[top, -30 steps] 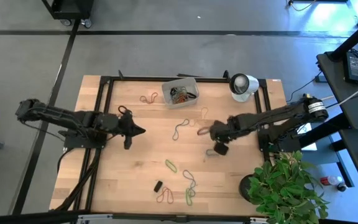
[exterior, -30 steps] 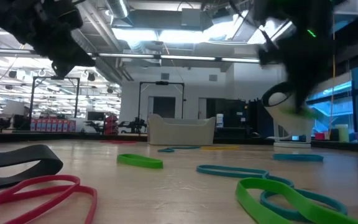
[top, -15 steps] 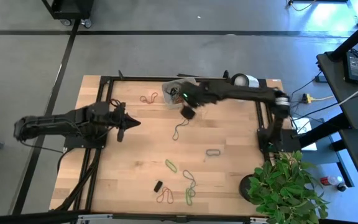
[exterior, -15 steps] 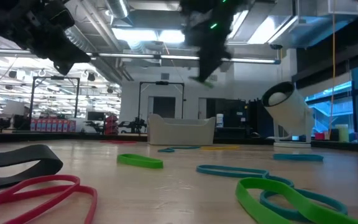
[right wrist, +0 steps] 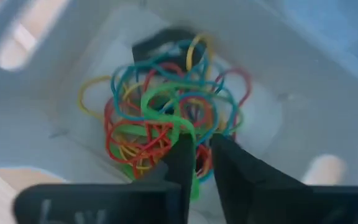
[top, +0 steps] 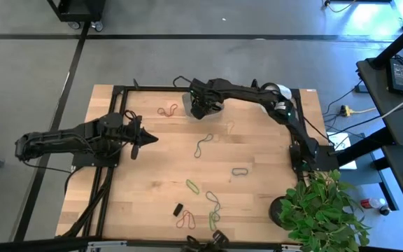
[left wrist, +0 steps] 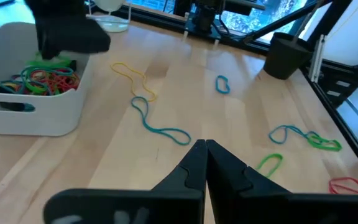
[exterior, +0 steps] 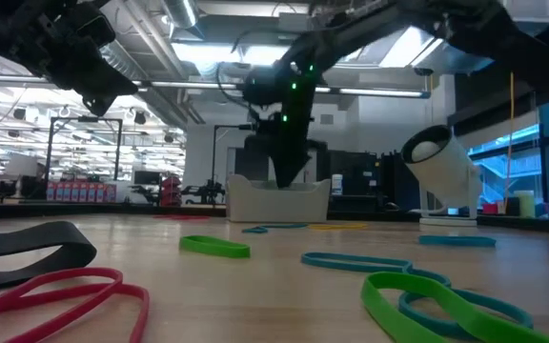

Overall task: Pick and place rubber bands into bin
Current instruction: Put the top green rubber band into the gray bin

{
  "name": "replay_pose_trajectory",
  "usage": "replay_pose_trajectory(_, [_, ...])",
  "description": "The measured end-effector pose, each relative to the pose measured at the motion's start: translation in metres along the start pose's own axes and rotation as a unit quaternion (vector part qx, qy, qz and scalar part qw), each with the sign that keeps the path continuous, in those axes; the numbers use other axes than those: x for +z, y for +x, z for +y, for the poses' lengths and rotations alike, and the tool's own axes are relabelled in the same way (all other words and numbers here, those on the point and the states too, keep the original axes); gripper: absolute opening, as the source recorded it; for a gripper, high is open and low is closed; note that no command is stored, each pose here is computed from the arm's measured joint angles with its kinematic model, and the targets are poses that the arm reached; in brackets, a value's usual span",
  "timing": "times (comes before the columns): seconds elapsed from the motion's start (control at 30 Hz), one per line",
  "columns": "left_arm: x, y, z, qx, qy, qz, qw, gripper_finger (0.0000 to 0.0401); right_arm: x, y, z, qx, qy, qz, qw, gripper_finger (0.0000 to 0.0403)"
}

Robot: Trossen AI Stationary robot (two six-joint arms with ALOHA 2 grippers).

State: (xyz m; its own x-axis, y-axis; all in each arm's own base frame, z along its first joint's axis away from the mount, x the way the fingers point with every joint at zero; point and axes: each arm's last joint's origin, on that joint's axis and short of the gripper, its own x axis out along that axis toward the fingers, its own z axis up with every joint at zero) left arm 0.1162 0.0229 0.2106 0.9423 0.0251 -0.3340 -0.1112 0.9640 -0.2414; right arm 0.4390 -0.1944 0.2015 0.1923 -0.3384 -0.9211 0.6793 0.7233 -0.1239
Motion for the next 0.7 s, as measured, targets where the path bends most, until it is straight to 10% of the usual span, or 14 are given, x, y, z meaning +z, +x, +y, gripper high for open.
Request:
replay_pose_trajectory(0.33, [0.0,0.0,0.0,-0.002,-0.006,0.001,1.0,0.0002,-0.002,0.009,-0.002,0.007,0.014,0.025,1.0,0.0169])
replay_pose_trajectory(0.7, [0.002,0.0,0.0,0.013,-0.02,-0.012,1.0,0.0002,-0.002,-0.075,-0.001,0.008,-0.031,-0.023,0.999,0.0228])
